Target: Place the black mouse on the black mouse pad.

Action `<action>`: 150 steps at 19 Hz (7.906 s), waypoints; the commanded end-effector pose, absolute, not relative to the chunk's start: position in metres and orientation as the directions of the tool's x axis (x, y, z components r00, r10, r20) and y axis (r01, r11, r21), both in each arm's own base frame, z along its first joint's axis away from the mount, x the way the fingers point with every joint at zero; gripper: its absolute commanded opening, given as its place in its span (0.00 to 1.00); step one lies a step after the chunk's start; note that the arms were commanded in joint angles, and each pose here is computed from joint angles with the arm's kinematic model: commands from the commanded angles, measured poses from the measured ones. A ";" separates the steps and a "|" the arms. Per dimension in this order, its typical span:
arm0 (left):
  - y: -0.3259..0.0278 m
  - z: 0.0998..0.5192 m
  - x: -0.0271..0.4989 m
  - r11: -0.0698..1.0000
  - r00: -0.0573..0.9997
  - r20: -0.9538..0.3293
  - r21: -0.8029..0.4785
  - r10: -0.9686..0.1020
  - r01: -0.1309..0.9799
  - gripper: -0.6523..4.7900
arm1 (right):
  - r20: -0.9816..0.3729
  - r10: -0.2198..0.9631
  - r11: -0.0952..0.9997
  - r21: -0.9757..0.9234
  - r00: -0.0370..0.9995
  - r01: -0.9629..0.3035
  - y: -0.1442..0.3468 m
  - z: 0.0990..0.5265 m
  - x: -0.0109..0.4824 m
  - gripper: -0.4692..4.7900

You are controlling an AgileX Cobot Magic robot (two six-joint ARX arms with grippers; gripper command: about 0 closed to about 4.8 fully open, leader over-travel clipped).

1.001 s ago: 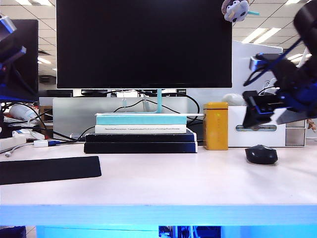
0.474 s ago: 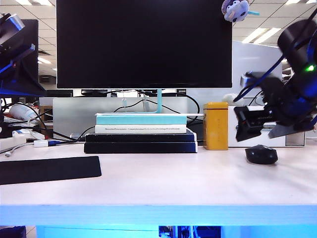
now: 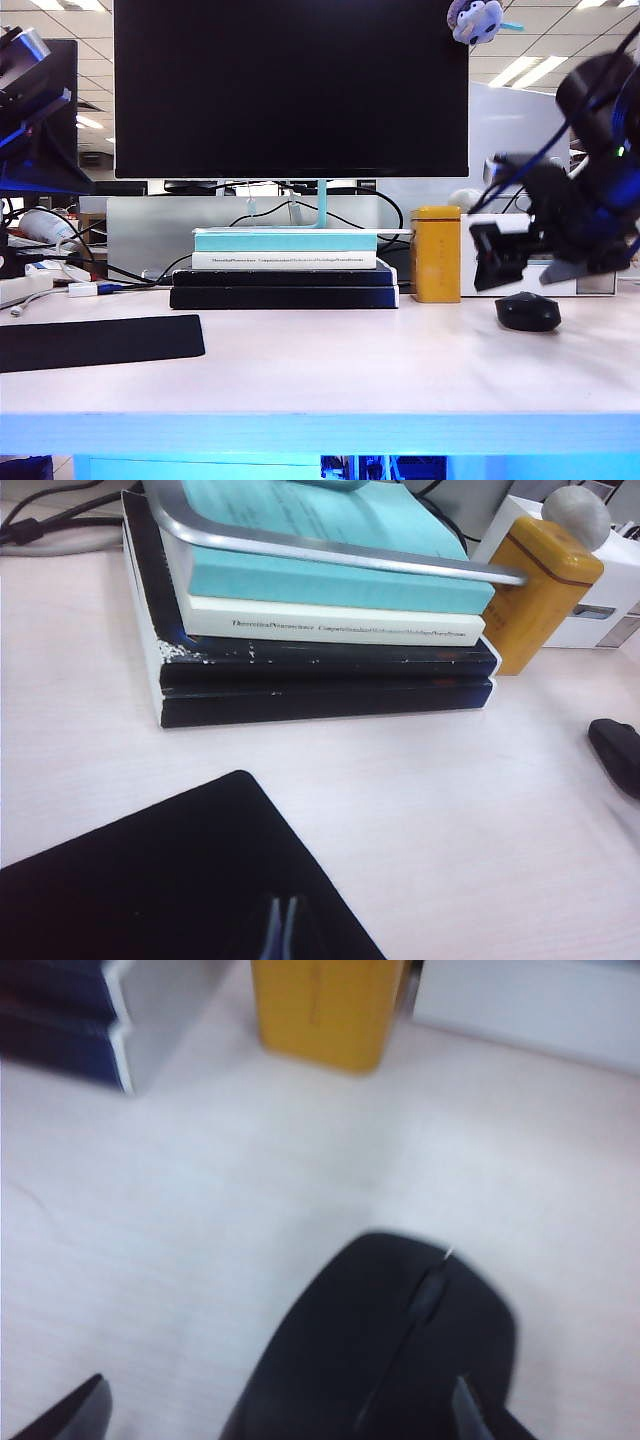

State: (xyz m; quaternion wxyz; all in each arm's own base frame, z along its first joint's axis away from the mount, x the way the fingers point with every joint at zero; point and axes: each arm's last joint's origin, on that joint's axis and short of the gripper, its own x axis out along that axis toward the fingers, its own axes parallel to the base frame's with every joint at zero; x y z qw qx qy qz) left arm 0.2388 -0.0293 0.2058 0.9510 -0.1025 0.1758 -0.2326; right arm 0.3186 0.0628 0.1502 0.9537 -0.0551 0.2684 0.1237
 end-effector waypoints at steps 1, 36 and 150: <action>-0.030 0.209 0.240 0.868 0.834 -0.268 -0.273 -0.483 0.415 0.17 | -0.527 0.207 0.967 -0.020 0.824 -0.256 0.064 0.143 0.325 1.00; -0.030 0.209 0.240 0.868 0.834 -0.268 -0.273 -0.482 0.414 0.17 | -0.595 0.217 0.962 -0.003 0.774 -0.272 0.069 0.136 0.346 0.50; -0.004 0.263 0.139 0.907 0.880 -0.262 -0.261 -0.396 0.330 0.17 | -0.554 0.753 0.479 0.089 0.356 -0.873 0.381 0.149 0.332 1.00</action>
